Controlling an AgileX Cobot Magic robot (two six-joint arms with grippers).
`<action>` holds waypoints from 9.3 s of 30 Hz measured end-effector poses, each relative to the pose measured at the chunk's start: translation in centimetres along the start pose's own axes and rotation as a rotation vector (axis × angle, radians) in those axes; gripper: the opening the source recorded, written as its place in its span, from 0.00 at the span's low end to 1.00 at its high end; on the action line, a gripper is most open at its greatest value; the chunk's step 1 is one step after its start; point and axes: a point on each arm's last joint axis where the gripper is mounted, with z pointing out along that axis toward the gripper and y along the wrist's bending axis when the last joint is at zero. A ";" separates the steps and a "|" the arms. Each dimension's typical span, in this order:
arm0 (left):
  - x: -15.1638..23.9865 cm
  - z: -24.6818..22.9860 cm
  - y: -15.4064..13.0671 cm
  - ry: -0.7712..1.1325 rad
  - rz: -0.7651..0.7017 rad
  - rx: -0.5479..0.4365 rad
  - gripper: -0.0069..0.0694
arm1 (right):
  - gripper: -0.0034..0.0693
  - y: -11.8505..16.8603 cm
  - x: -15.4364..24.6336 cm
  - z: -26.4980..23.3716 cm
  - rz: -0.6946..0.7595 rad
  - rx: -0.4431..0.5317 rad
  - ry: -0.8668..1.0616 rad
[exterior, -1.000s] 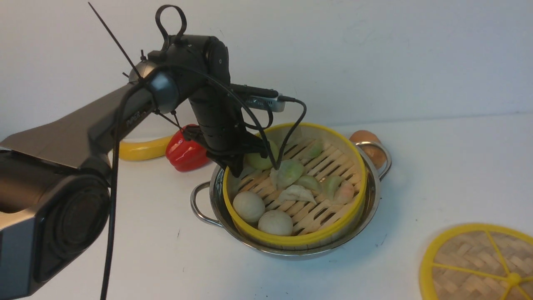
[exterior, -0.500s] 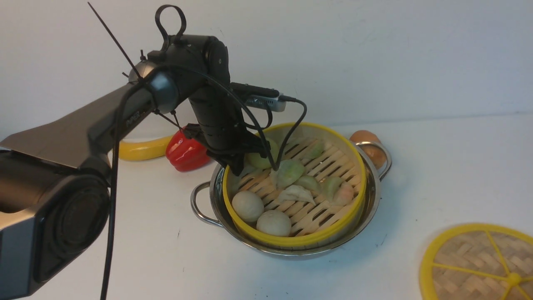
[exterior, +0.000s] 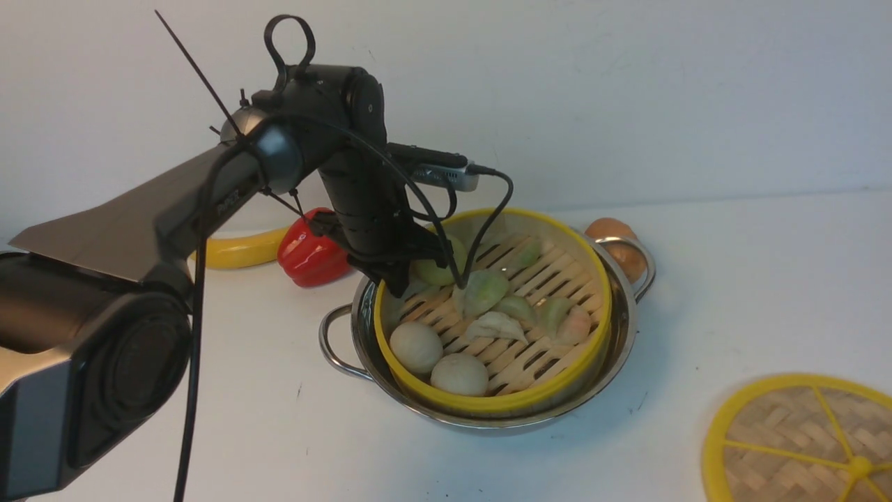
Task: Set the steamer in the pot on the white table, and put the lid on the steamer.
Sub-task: 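Place the bamboo steamer basket with dumplings into the steel pot with the left gripper, then move the gripper down to the bamboo steamer lid and grasp its center knob, then place the bamboo steamer lid onto the steamer basket in the pot with the right gripper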
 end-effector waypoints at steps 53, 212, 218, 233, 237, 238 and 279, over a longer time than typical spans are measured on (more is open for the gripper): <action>4.5 -30.6 -0.4 -0.713 0.028 -0.257 0.06 | 0.39 0.1 0.0 0.0 0.010 -0.006 0.002; 38.8 -21.1 -1.9 -1.411 0.046 -0.153 0.09 | 0.24 -3.0 -8.0 19.5 -0.491 0.717 1.054; 38.8 -21.1 -1.9 -1.411 0.046 -0.153 0.09 | 0.24 -2.4 -8.7 19.4 -0.497 0.741 1.107; 38.8 -21.1 -1.9 -1.411 0.046 -0.153 0.09 | 0.24 4.6 -16.3 21.9 -0.539 0.679 0.948; 38.9 -21.0 -1.8 -1.403 0.045 -0.154 0.09 | 0.24 6.7 -17.4 22.5 -0.492 0.589 0.888; 38.9 -20.9 -1.8 -1.399 0.044 -0.154 0.09 | 0.24 7.4 -17.5 22.8 -0.474 0.553 0.881; 39.0 -20.3 -1.7 -1.319 0.070 -0.190 0.09 | 0.24 19.4 -3.7 36.9 -0.677 0.206 1.009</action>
